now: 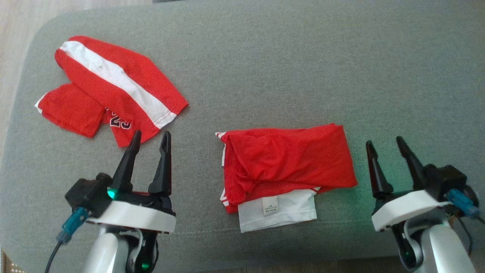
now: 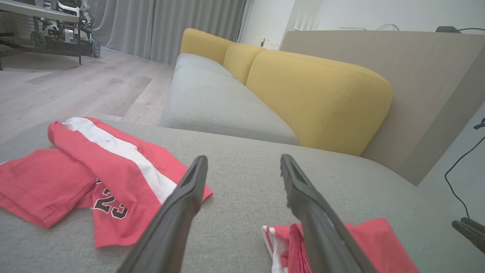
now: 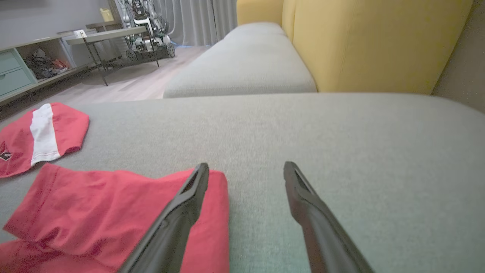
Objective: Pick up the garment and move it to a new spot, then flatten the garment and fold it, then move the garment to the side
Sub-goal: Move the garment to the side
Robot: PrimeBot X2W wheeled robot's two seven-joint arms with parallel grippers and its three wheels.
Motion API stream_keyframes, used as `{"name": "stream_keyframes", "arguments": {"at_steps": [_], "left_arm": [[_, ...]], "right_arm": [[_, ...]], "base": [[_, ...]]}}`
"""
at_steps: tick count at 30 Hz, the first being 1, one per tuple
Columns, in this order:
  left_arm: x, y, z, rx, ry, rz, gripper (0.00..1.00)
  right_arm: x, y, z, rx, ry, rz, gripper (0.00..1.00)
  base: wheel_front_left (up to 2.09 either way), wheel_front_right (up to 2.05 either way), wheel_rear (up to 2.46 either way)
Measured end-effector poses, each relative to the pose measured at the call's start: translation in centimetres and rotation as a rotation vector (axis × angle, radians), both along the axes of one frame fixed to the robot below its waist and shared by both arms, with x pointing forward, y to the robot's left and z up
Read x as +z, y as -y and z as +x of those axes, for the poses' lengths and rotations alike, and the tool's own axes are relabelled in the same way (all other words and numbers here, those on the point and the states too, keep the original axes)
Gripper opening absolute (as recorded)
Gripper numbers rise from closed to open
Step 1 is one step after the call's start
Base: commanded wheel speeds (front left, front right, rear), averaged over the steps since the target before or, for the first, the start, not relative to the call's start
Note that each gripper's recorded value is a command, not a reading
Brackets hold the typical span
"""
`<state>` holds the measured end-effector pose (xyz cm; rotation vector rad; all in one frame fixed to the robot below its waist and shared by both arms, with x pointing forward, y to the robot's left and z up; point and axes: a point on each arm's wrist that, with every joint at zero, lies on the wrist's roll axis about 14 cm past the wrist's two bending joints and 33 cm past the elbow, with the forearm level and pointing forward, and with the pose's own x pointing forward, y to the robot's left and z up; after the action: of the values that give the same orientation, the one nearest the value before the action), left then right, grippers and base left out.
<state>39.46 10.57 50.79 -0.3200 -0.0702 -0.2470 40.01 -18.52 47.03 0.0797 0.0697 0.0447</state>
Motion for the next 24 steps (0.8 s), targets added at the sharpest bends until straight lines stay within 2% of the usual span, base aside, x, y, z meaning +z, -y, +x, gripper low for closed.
{"name": "stream_keyframes", "arguments": {"at_steps": [6,10,18,19,20,24], "left_arm": [[-1.2,0.1,0.2,-0.003,-0.032,0.006,1.0],[-1.9,0.0,0.4,-0.005,-0.049,0.015,1.0],[-2.4,-1.0,1.1,0.022,-0.062,0.024,1.0],[-2.6,-1.1,1.1,0.025,-0.067,0.025,1.0],[-2.7,-1.2,1.1,0.028,-0.07,0.026,1.0],[-2.8,-1.3,1.1,0.029,-0.074,0.026,1.0]], "right_arm": [[-4.0,-1.1,0.3,0.016,-0.162,0.084,1.0],[-5.3,-1.9,1.5,0.024,-0.207,0.145,1.0],[-7.9,-4.4,2.5,0.09,-0.297,0.146,1.0],[-8.4,-4.7,2.4,0.101,-0.312,0.141,0.57],[-8.8,-4.9,2.3,0.11,-0.331,0.129,0.0],[-9.0,-5.2,2.7,0.136,-0.33,0.056,0.0]], "base": [[0.0,0.0,0.0],[0.0,0.0,0.0],[0.0,0.0,0.0],[0.0,0.0,0.0],[0.0,0.0,0.0],[0.0,0.0,0.0]]}}
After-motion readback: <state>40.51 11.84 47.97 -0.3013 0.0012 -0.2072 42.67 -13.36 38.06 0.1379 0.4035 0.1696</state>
